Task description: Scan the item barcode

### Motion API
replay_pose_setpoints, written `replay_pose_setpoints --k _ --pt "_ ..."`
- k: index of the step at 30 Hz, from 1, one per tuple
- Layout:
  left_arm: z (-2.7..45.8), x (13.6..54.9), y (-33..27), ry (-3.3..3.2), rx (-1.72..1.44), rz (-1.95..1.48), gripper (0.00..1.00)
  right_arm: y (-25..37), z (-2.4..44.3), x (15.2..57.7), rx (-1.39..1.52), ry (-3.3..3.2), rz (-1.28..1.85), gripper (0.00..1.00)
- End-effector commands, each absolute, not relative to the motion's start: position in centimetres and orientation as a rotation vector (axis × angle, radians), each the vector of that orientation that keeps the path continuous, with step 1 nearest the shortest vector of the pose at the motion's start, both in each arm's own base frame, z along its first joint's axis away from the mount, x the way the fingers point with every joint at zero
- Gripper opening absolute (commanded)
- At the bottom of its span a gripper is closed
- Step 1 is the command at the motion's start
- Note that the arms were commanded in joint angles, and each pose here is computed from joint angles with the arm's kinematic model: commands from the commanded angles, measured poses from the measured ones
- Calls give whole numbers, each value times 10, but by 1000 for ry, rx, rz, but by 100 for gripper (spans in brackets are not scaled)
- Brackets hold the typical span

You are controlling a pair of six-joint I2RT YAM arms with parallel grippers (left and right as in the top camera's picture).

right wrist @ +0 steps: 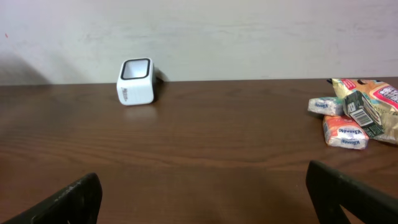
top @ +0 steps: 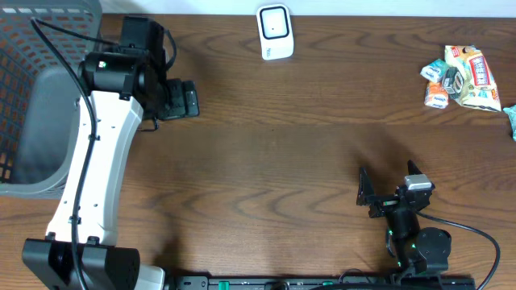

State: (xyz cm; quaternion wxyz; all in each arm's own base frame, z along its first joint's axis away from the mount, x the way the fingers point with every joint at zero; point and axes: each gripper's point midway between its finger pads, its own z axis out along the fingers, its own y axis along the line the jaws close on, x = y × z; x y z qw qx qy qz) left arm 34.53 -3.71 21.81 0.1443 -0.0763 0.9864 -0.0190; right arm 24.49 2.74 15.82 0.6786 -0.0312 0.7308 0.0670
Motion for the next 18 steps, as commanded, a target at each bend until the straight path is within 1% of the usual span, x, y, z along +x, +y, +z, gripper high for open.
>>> replay_pose_setpoints --k 1,7,10,14,18 --pt "212 329 -32 2911 -223 -8 98 28 158 244 -60 1641 161 99" --pt "196 303 -34 2902 -290 -26 98 28 158 244 -60 1642 161 99" --pt "183 295 -44 2823 -263 -124 98 28 158 244 -60 1641 161 99" --pt "174 278 -60 2683 -23 -252 98 28 158 244 -60 1641 161 99" --pt "172 253 -62 2489 46 -306 98 28 158 244 -60 1642 161 99"
